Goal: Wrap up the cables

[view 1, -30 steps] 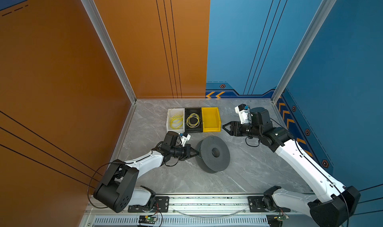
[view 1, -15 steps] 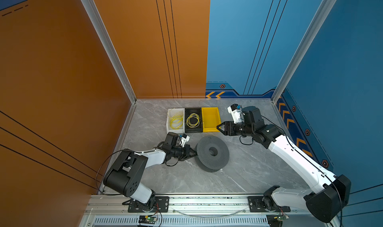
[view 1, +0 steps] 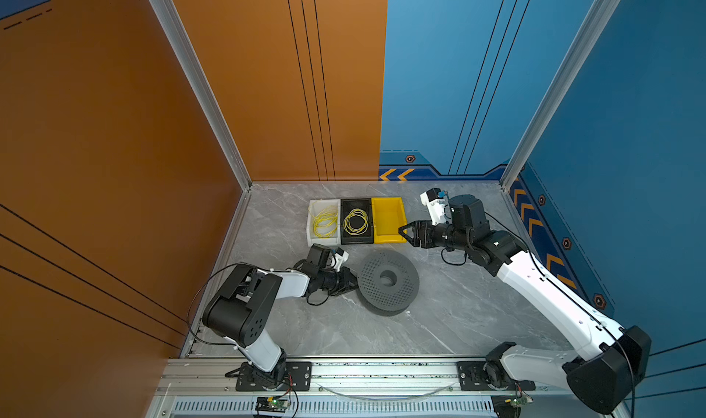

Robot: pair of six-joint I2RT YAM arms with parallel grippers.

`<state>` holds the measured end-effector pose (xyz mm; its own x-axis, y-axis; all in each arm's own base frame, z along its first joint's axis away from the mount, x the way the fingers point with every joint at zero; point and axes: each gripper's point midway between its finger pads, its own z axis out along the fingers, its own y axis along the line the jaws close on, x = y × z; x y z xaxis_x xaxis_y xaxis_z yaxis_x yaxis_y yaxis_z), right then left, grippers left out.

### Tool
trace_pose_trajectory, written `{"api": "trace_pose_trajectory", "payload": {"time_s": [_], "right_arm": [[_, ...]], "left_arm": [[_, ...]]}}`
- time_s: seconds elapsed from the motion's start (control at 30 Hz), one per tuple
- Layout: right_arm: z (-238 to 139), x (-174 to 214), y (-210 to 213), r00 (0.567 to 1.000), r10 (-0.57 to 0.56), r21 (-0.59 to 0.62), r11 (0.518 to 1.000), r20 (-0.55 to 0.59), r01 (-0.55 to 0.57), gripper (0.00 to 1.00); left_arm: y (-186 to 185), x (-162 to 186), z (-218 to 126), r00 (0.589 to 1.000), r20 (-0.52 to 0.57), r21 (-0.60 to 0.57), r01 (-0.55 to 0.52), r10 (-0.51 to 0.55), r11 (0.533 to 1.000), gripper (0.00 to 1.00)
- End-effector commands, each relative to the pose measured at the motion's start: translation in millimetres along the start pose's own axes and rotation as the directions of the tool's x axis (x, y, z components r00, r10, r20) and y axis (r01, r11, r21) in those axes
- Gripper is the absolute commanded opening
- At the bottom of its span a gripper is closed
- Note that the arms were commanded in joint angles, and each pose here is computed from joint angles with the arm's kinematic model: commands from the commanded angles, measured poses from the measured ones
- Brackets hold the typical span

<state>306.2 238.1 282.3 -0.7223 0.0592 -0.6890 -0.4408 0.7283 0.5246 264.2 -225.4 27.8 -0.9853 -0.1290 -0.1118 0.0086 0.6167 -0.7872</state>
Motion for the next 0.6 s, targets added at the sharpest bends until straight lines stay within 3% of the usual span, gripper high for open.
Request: {"api": "trace_pose_trajectory", "payload": {"time_s": [0.0, 0.13, 0.27, 0.37, 0.4, 0.43, 0.47, 0.57], "right_arm": [[-1, 0, 4, 1.0, -0.005, -0.015, 1.0, 0.017, 0.005, 0.64], [-4, -3, 7, 1.0, -0.009, -0.022, 1.0, 0.027, 0.009, 0.64], [-11, -9, 12, 0.999, -0.019, -0.031, 0.999, 0.048, 0.021, 0.66], [-16, -13, 10, 0.997, -0.035, -0.017, 0.999, 0.064, 0.037, 0.7], [-17, -13, 6, 0.997, -0.04, 0.005, 0.999, 0.065, 0.04, 0.74], [-18, -12, 1, 0.997, -0.045, 0.03, 0.999, 0.064, 0.043, 0.92], [-19, -11, -4, 0.997, -0.05, 0.06, 0.997, 0.062, 0.047, 1.0], [-23, -9, -25, 0.995, -0.078, 0.165, 0.984, 0.065, 0.066, 1.0]], "left_arm": [[46, 5, -9, 0.999, 0.032, -0.218, 0.037, -0.031, 0.975, 0.19], [49, 8, -19, 0.999, 0.02, -0.27, 0.031, -0.027, 0.962, 0.3], [45, 11, -30, 1.0, 0.015, -0.302, 0.022, -0.018, 0.953, 0.74], [48, 15, -46, 1.0, 0.017, -0.377, 0.027, -0.023, 0.926, 0.93], [46, 15, -54, 1.0, 0.026, -0.4, 0.026, -0.017, 0.916, 0.97], [43, 13, -61, 0.999, 0.039, -0.417, 0.02, -0.004, 0.909, 0.98], [39, 11, -71, 0.998, 0.059, -0.443, 0.012, 0.016, 0.896, 0.98], [31, -1, -110, 0.985, 0.135, -0.561, -0.01, 0.104, 0.828, 0.98]]}}
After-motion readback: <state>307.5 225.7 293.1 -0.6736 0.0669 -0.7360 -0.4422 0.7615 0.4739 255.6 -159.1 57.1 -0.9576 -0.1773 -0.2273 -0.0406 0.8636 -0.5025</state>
